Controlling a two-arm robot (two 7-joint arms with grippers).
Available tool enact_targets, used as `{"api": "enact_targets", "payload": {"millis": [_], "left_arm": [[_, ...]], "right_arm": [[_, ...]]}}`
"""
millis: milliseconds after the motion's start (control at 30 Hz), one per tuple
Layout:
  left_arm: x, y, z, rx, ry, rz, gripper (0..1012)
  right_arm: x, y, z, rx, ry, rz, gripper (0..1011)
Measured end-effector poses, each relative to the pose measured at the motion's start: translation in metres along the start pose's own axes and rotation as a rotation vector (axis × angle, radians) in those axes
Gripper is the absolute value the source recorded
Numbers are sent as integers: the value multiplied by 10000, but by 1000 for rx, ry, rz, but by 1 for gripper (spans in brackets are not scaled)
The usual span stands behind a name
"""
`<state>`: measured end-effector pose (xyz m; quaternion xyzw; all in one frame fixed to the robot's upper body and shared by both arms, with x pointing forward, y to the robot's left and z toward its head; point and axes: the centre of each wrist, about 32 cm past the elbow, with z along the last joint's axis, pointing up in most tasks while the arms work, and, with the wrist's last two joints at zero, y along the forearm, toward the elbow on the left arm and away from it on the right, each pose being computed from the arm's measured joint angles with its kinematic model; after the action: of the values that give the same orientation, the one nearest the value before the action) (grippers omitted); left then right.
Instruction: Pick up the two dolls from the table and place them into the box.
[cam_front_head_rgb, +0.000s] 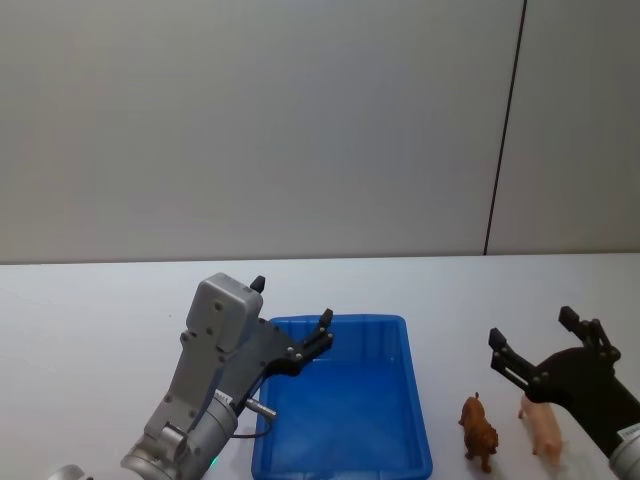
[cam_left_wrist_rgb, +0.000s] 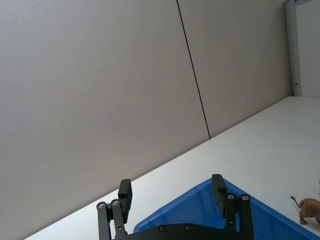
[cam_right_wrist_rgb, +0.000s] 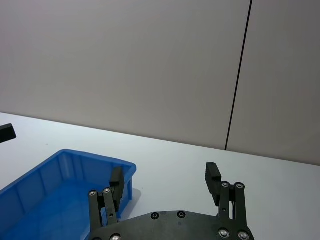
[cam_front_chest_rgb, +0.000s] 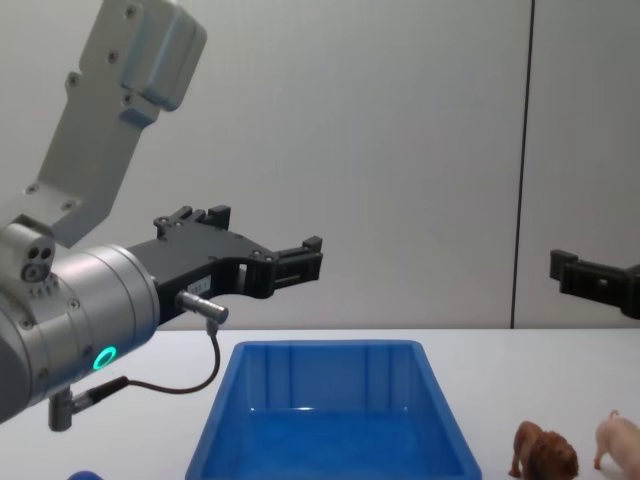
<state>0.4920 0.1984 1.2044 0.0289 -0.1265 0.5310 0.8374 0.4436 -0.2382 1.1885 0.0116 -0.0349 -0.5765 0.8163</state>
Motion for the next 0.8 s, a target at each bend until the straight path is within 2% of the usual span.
{"api": "enact_targets", "payload": {"millis": [333,533,800], "left_arm": [[0,0,0,0,0,0,1001],[0,0,0,0,0,0,1001],[0,0,0,0,0,0,1001]], "right_arm": [[163,-44,-35,-37,5,6,1001],[311,-111,-93,-96,16,-3,1001],[448,-182,-182,-182,25,-14,1001]]}}
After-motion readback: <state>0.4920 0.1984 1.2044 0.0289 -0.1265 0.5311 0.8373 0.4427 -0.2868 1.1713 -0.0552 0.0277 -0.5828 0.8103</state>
